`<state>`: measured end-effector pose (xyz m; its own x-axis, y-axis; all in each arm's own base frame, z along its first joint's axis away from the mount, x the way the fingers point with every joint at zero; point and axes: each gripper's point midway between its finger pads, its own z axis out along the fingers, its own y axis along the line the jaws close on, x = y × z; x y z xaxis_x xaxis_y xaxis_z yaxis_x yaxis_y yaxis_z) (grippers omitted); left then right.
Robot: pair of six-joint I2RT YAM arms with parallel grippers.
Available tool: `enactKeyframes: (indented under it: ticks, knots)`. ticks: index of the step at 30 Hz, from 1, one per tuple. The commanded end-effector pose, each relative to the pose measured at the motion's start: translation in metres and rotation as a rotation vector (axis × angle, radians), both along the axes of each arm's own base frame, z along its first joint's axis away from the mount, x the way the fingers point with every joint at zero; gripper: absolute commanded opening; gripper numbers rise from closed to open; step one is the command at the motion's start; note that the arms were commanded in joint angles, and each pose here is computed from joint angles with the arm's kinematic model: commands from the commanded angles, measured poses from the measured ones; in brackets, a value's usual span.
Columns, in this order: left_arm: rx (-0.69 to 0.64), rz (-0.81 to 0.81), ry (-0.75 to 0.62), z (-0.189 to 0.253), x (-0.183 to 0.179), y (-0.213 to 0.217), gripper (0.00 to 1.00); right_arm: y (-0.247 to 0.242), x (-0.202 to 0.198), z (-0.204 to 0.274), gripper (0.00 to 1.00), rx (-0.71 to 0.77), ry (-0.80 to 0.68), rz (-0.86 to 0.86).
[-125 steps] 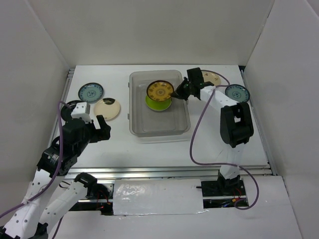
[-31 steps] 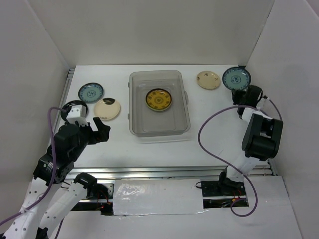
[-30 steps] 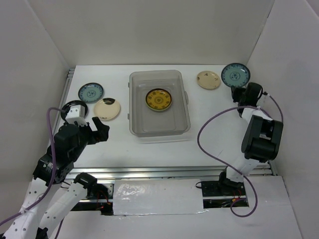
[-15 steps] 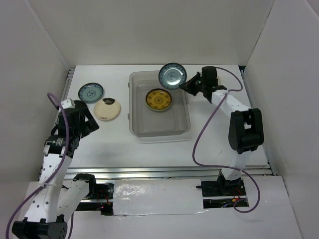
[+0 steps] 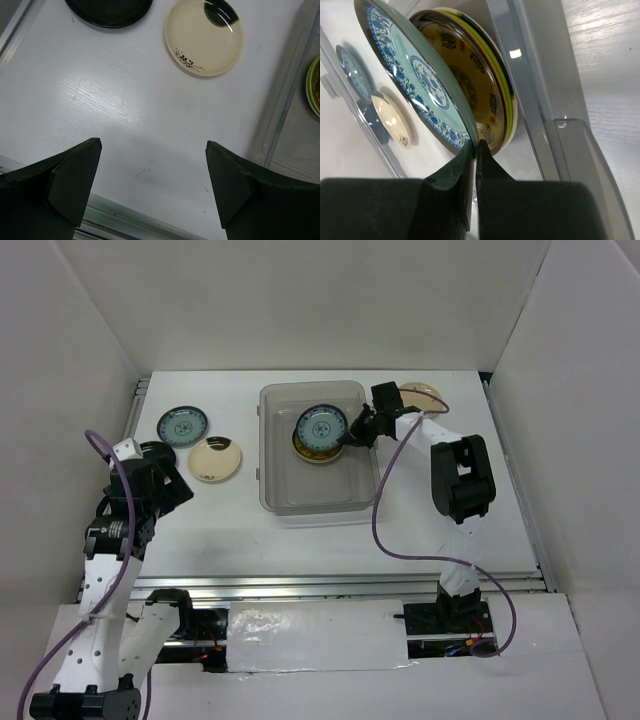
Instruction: Place the plates into the plastic bin on the countertop
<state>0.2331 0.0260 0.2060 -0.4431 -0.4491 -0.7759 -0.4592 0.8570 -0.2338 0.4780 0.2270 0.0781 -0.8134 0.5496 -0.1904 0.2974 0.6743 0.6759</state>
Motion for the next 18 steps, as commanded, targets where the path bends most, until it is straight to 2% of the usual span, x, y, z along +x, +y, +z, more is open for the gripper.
enactKeyframes:
  ticks: [1,2,3,5,6,8,9,14,18]
  knots:
    - [-0.002,0.023,-0.043,0.010,0.008,0.007,0.99,0.011,0.001,0.025,0.06,0.016,-0.064,0.058]
    - [-0.003,0.021,-0.042,0.009,0.009,0.007,0.99,0.011,-0.001,0.026,0.13,0.013,-0.069,0.064]
    - [-0.005,0.025,-0.044,0.009,0.009,0.008,0.99,0.013,-0.005,0.024,0.30,0.018,-0.073,0.070]
    - [-0.005,0.029,-0.043,0.009,0.009,0.009,0.99,0.016,-0.015,0.030,0.41,0.035,-0.080,0.086]
    - [-0.007,0.027,-0.037,0.008,0.010,0.009,0.99,0.018,-0.017,0.041,0.55,0.037,-0.109,0.098]
    - [-0.010,0.024,-0.024,0.006,0.011,0.009,0.99,0.021,-0.023,0.047,0.70,0.029,-0.122,0.117]
    - [-0.014,0.025,-0.013,0.004,0.012,0.009,0.99,0.025,-0.028,0.055,1.00,0.018,-0.138,0.133]
    - [-0.186,0.006,0.007,-0.007,0.028,-0.014,0.99,0.029,-0.046,0.087,1.00,-0.107,-0.231,0.165]
    - [-0.317,0.133,-0.021,-0.017,0.042,-0.013,0.99,0.021,-0.068,0.119,1.00,-0.212,-0.313,0.163]
